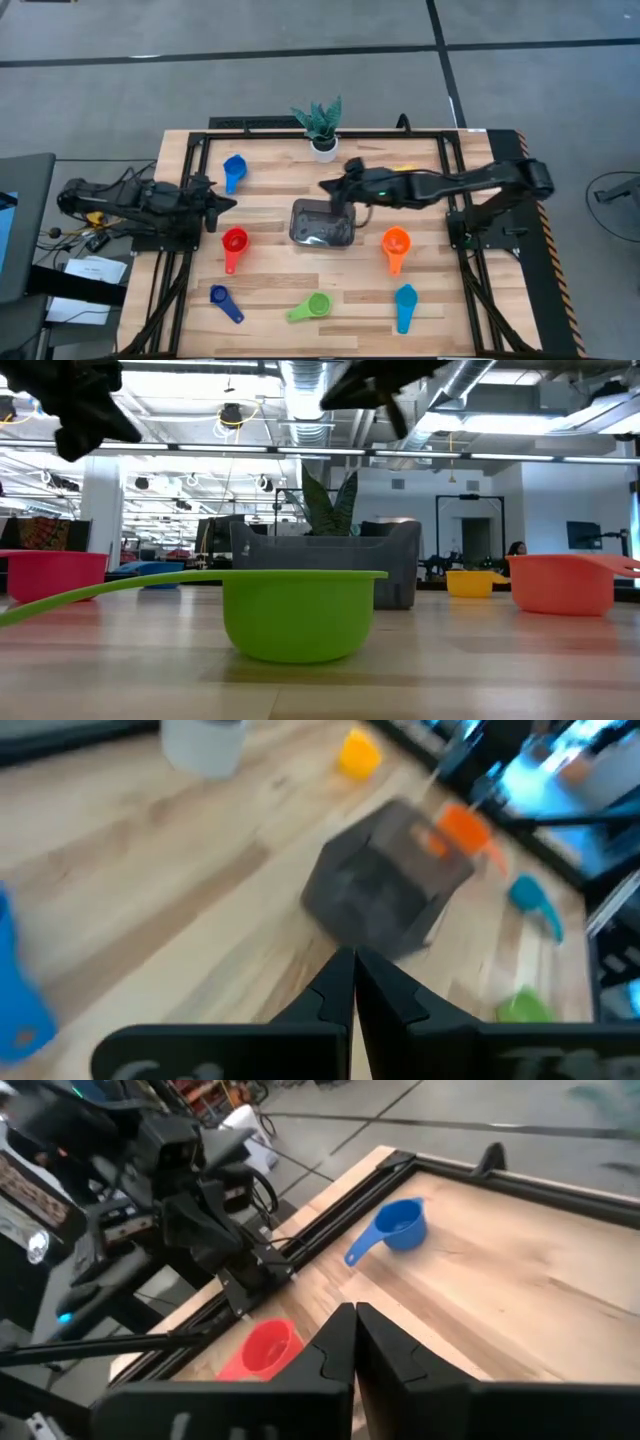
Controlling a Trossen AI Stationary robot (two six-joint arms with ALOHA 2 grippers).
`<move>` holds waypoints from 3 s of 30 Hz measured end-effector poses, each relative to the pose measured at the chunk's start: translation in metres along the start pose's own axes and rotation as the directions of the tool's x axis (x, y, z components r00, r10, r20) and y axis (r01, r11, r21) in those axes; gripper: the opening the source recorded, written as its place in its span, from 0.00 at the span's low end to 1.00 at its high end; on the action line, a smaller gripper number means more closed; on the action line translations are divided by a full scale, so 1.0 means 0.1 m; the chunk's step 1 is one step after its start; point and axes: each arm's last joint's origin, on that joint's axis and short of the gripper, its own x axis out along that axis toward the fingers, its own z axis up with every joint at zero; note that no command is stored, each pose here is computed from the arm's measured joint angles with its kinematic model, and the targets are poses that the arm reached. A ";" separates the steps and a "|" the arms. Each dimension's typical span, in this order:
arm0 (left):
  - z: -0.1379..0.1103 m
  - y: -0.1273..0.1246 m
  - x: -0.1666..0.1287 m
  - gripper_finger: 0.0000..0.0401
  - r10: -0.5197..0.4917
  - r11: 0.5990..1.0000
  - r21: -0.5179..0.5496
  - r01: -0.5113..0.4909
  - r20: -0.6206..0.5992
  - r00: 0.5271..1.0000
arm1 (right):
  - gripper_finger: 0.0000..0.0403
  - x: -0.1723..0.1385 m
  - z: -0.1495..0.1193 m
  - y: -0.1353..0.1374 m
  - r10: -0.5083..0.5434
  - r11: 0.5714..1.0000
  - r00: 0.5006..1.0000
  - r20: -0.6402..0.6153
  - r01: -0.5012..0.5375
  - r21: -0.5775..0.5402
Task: Nest measuring cups in basket
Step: Stack the red measuring cup on top of the orange measuring cup
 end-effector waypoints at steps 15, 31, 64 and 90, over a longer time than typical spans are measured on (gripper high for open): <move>-0.11 -0.03 0.03 0.08 0.001 0.980 -0.182 -0.078 -0.390 0.921 | 0.25 1.17 -0.12 0.67 -0.034 0.970 0.989 -0.144 -0.002 -0.243; 0.35 -0.13 -0.35 0.21 0.077 0.966 -0.228 -0.120 -0.190 0.979 | 0.57 1.94 -0.50 0.74 0.070 0.946 0.955 -0.287 -0.155 -0.284; 0.22 -0.14 -0.21 0.26 0.186 0.968 -0.085 -0.238 -0.398 0.898 | 0.55 2.59 -1.25 0.28 -0.009 0.795 0.911 -0.413 -0.244 -0.556; 0.21 -0.16 -0.17 0.26 0.200 0.960 -0.100 -0.262 -0.407 0.891 | 0.06 2.56 -1.27 0.30 0.022 0.770 0.877 -0.481 -0.321 -0.551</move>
